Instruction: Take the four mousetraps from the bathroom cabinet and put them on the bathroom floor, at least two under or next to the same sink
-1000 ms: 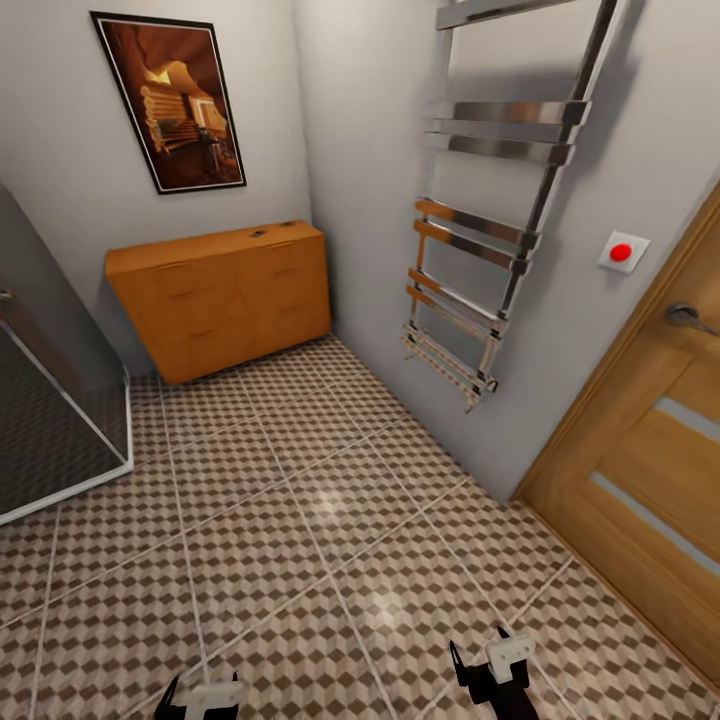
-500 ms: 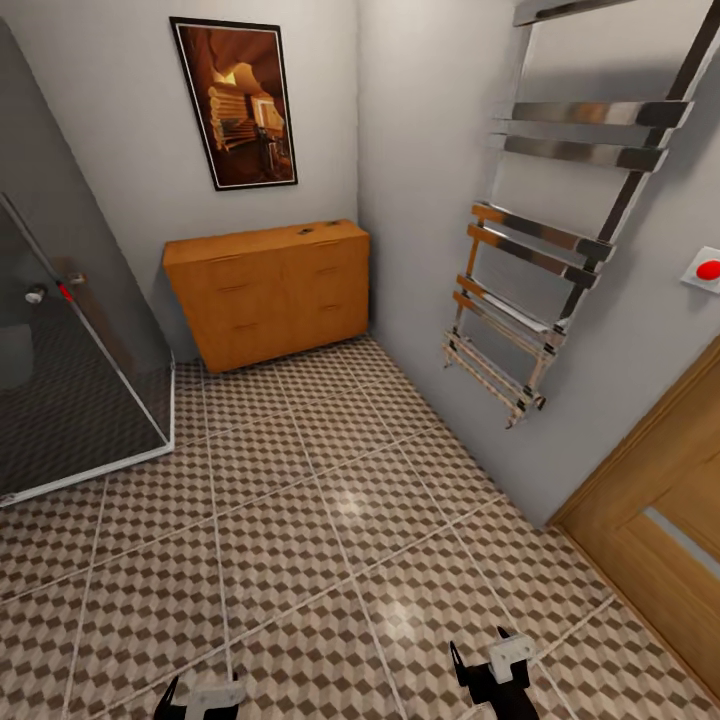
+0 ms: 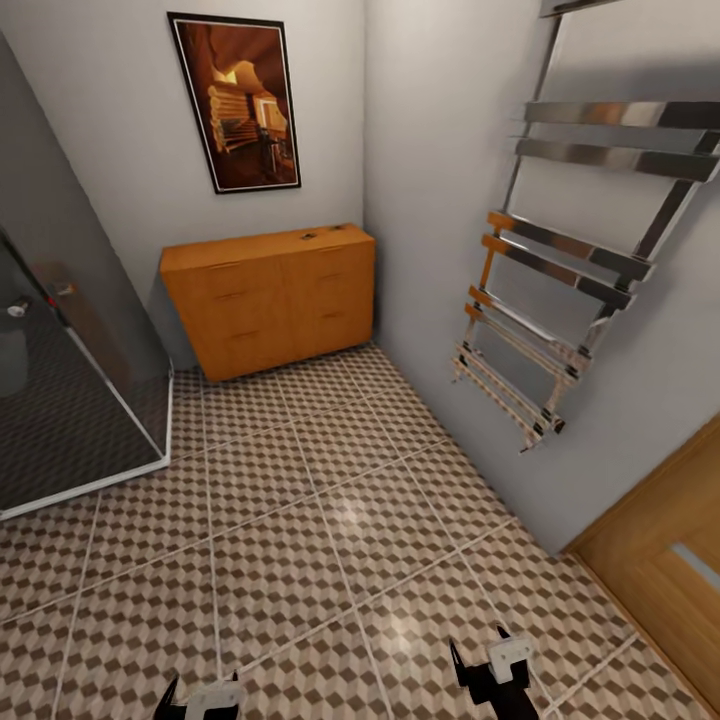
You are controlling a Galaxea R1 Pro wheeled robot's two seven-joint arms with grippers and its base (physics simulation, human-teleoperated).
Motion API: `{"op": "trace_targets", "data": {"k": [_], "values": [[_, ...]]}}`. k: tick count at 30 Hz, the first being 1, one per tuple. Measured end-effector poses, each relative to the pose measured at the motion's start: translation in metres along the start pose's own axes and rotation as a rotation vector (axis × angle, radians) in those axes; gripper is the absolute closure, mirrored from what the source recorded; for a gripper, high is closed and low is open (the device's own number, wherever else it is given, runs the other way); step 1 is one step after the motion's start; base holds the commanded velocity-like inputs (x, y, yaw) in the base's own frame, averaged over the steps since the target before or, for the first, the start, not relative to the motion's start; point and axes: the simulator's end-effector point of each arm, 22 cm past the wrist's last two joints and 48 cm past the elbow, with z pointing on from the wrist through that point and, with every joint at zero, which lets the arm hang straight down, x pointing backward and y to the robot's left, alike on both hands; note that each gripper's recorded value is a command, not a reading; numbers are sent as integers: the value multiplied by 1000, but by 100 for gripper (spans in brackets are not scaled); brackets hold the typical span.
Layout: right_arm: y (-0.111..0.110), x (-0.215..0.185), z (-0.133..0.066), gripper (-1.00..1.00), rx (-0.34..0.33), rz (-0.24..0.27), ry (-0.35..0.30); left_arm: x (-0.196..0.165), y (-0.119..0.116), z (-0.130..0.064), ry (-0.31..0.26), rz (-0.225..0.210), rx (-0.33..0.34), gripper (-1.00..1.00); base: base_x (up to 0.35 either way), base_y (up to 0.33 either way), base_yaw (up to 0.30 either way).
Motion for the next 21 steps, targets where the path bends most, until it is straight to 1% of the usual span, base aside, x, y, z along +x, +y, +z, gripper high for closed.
{"op": "trace_targets", "data": {"k": [6, 10, 15, 21], "values": [[0, 0, 0, -100, 0, 0, 0, 0, 0, 0, 0, 0, 0, -100, 331, 0, 14], [0, 0, 0, -100, 0, 1, 0, 0, 0, 0, 0, 0, 0, -100, 332, 0, 88], [0, 0, 0, -100, 0, 0, 0, 0, 0, 0, 0, -1, -1, -100, 333, 0, 213], [0, 0, 0, -100, 0, 0, 0, 0, 0, 0, 0, -1, -1, -100, 333, 0, 266]]}}
